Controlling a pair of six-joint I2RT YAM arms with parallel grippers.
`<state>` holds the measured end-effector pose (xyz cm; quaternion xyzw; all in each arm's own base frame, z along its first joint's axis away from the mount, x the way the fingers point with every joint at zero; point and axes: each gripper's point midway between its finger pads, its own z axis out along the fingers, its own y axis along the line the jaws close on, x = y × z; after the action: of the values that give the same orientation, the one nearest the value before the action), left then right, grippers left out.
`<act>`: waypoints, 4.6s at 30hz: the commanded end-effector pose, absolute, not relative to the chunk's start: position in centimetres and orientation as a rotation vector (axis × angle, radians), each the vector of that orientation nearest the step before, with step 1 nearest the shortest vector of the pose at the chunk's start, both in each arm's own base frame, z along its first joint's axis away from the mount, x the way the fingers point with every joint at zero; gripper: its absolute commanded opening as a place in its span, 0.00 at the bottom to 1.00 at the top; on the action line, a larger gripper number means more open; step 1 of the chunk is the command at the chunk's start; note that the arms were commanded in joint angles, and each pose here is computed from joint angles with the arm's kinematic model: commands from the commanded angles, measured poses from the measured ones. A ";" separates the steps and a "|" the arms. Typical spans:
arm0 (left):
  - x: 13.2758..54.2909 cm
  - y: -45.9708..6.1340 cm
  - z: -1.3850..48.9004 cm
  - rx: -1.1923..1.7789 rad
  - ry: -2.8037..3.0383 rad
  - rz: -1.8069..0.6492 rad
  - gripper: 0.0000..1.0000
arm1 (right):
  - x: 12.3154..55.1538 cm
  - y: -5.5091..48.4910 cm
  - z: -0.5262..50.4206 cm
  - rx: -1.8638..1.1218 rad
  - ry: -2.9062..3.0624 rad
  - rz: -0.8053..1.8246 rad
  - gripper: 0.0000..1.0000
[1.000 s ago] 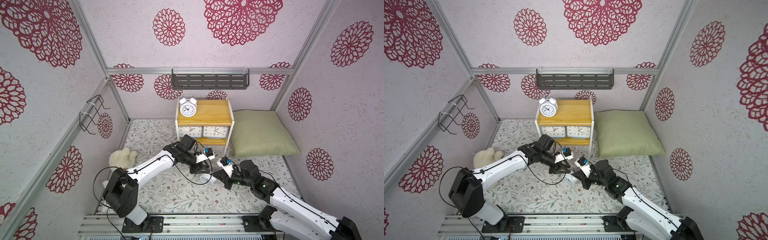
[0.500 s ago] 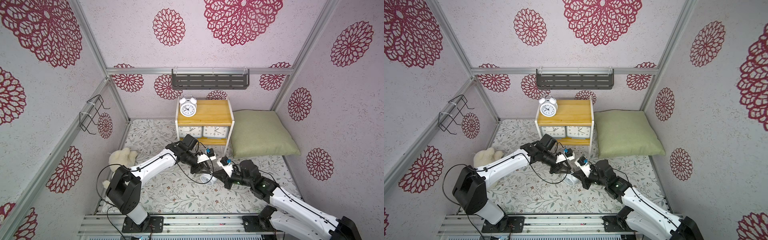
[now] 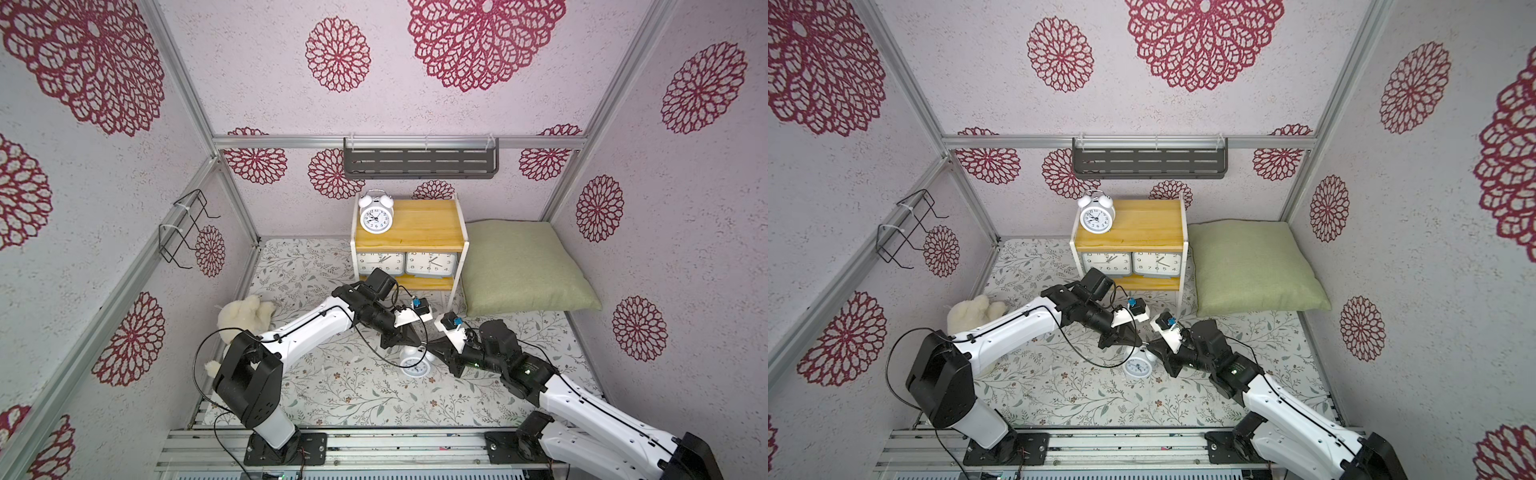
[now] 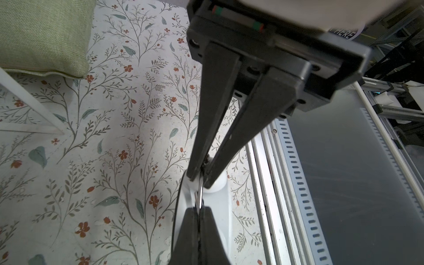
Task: Place the alarm clocks on the shelf by style
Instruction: Pick up the alarm from the center of the board, then place the alarm on the shelf.
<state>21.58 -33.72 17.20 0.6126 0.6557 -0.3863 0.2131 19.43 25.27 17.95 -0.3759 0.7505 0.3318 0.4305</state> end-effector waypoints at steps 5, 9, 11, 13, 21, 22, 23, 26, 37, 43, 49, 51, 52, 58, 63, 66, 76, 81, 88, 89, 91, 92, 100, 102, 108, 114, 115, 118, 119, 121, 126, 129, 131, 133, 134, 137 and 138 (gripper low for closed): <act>21.7 -33.9 21.8 1.622 1.690 -1.034 0.00 | 19.9 25.6 23.8 -0.860 1.653 0.866 0.69; 21.3 -33.5 24.0 1.589 1.594 -1.033 0.00 | 19.6 25.6 23.9 -0.863 1.638 0.886 0.79; 21.2 -33.2 24.6 1.579 1.568 -1.032 0.00 | 19.7 25.5 23.7 -0.855 1.647 0.885 0.82; 21.3 -33.0 25.2 1.570 1.556 -1.022 0.00 | 19.9 25.3 23.6 -0.843 1.646 0.886 0.83; 20.5 -32.0 27.4 1.573 1.504 -1.062 0.00 | 19.1 25.2 23.5 -0.893 1.611 0.933 0.78; 20.4 -32.0 27.7 1.574 1.494 -1.067 0.00 | 18.9 25.4 23.4 -0.912 1.607 0.947 0.77; 20.3 -32.0 27.9 1.574 1.485 -1.070 0.00 | 18.7 25.5 23.3 -0.926 1.605 0.957 0.76; 20.4 -31.9 28.5 1.565 1.480 -1.081 0.00 | 18.3 25.9 22.7 -0.962 1.611 0.984 0.76; 21.0 -31.3 29.0 1.541 1.507 -1.067 0.00 | 17.8 26.1 22.5 -1.002 1.598 0.996 0.82; 20.9 -31.1 29.2 1.543 1.507 -1.083 0.00 | 17.9 26.0 22.2 -1.004 1.606 0.982 0.82; 19.9 -31.2 29.5 1.583 1.476 -1.143 0.00 | 18.1 26.5 21.5 -1.021 1.629 0.996 0.74; 19.9 -31.2 29.4 1.587 1.489 -1.147 0.00 | 18.0 26.5 21.6 -1.027 1.625 1.002 0.70; 20.0 -31.2 29.3 1.588 1.496 -1.146 0.00 | 17.9 26.6 21.6 -1.030 1.621 1.005 0.68; 20.5 -31.4 28.6 1.590 1.535 -1.133 0.00 | 17.7 26.5 22.3 -1.031 1.597 1.010 0.64; 20.9 -31.4 28.3 1.589 1.559 -1.127 0.00 | 17.6 26.2 22.6 -1.023 1.584 0.995 0.75; 21.0 -31.5 28.3 1.589 1.563 -1.129 0.00 | 17.6 26.2 22.7 -1.027 1.578 0.997 0.76; 21.5 -31.6 28.2 1.577 1.583 -1.110 0.02 | 17.3 26.4 22.4 -1.045 1.586 1.013 0.41; 22.7 -31.7 28.3 1.526 1.607 -1.053 0.40 | 18.1 26.0 22.8 -0.999 1.591 0.965 0.28; 26.1 -30.1 29.5 1.292 1.617 -0.836 0.70 | 19.6 24.7 23.9 -0.879 1.585 0.876 0.24; 26.6 -29.6 29.7 1.252 1.625 -0.809 0.70 | 19.8 24.4 24.2 -0.852 1.581 0.864 0.24; 28.0 -28.3 30.3 1.145 1.657 -0.748 0.70 | 20.2 24.0 25.1 -0.814 1.563 0.847 0.24; 28.8 -27.4 30.6 1.080 1.677 -0.710 0.70 | 20.4 23.8 25.7 -0.789 1.551 0.836 0.25; 31.9 -19.7 31.9 0.665 1.737 -0.483 0.70 | 22.5 22.9 32.6 -0.682 1.457 0.774 0.25; 32.1 -18.2 32.0 0.599 1.750 -0.461 0.70 | 23.1 23.0 34.6 -0.675 1.433 0.764 0.24; 33.5 -16.1 31.7 0.515 1.778 -0.455 0.69 | 24.5 23.3 39.7 -0.681 1.367 0.728 0.24; 35.6 -15.6 31.9 0.495 1.772 -0.450 0.64 | 27.1 22.9 44.5 -0.651 1.335 0.675 0.25; 35.8 -15.6 32.0 0.497 1.767 -0.452 0.64 | 27.8 22.9 45.1 -0.639 1.340 0.670 0.25; 36.4 -16.0 32.4 0.527 1.751 -0.467 0.64 | 29.6 22.7 46.5 -0.626 1.351 0.649 0.24; 36.6 -16.0 32.5 0.529 1.750 -0.468 0.63 | 30.2 22.6 46.9 -0.622 1.357 0.646 0.24; 37.0 -15.9 32.6 0.529 1.746 -0.469 0.61 | 31.5 22.6 47.5 -0.621 1.369 0.640 0.24; 37.9 -15.7 32.5 0.531 1.742 -0.490 0.53 | 35.0 22.1 48.0 -0.577 1.432 0.646 0.23; 38.2 -15.8 32.3 0.543 1.740 -0.496 0.53 | 36.5 22.3 48.1 -0.582 1.452 0.656 0.23; 38.4 -15.9 32.1 0.551 1.741 -0.500 0.50 | 37.4 22.5 48.0 -0.592 1.461 0.662 0.23; 38.5 -15.9 32.0 0.557 1.742 -0.512 0.46 | 38.4 22.6 47.7 -0.598 1.480 0.668 0.23; 38.6 -15.9 32.0 0.563 1.740 -0.520 0.45 | 38.7 22.6 47.7 -0.603 1.490 0.673 0.23; 38.8 -16.0 31.9 0.574 1.739 -0.532 0.44 | 39.8 22.9 47.4 -0.611 1.520 0.687 0.22; 38.9 -16.0 31.8 0.576 1.739 -0.532 0.44 | 40.0 23.1 47.3 -0.616 1.531 0.690 0.22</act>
<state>38.49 -15.84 30.28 0.2328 0.7626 -0.2221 0.5612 41.11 22.97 43.23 -0.2581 0.7033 0.2811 0.5998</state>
